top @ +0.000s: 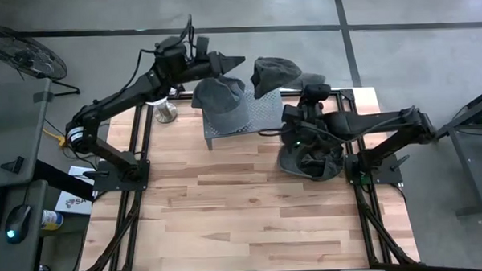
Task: Pick & Place hat
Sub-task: Put the top black cap on the shelf
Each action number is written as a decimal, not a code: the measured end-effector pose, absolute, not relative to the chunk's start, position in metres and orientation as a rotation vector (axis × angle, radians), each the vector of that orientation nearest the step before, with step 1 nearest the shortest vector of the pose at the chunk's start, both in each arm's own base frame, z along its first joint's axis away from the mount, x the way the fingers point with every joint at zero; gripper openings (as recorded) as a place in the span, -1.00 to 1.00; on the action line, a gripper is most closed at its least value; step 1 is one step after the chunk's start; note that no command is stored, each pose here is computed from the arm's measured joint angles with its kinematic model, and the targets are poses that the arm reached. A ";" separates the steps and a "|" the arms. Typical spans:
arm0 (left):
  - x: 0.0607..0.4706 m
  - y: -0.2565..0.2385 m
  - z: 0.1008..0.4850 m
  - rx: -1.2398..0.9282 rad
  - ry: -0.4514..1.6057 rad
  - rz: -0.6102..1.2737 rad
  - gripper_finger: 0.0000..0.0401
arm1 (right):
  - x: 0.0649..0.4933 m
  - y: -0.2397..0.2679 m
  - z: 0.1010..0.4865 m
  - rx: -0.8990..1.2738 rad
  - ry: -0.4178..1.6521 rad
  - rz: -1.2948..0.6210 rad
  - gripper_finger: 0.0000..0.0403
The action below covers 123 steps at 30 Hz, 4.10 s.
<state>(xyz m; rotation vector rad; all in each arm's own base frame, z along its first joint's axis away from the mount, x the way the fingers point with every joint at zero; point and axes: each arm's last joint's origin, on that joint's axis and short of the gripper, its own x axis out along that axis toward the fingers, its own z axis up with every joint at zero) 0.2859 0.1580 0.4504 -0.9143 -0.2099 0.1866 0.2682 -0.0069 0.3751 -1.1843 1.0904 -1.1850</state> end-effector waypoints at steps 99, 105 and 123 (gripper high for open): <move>0.358 0.129 0.460 0.671 0.305 0.275 -0.94 | 0.239 0.025 0.409 -1.189 0.946 -1.067 -0.96; 0.358 0.129 0.459 0.639 0.301 0.277 -0.98 | 0.239 0.025 0.409 -1.189 0.947 -1.068 -0.85; 0.357 0.130 0.460 0.633 0.311 0.310 -1.00 | 0.220 0.046 0.422 -0.939 0.670 -1.033 -0.48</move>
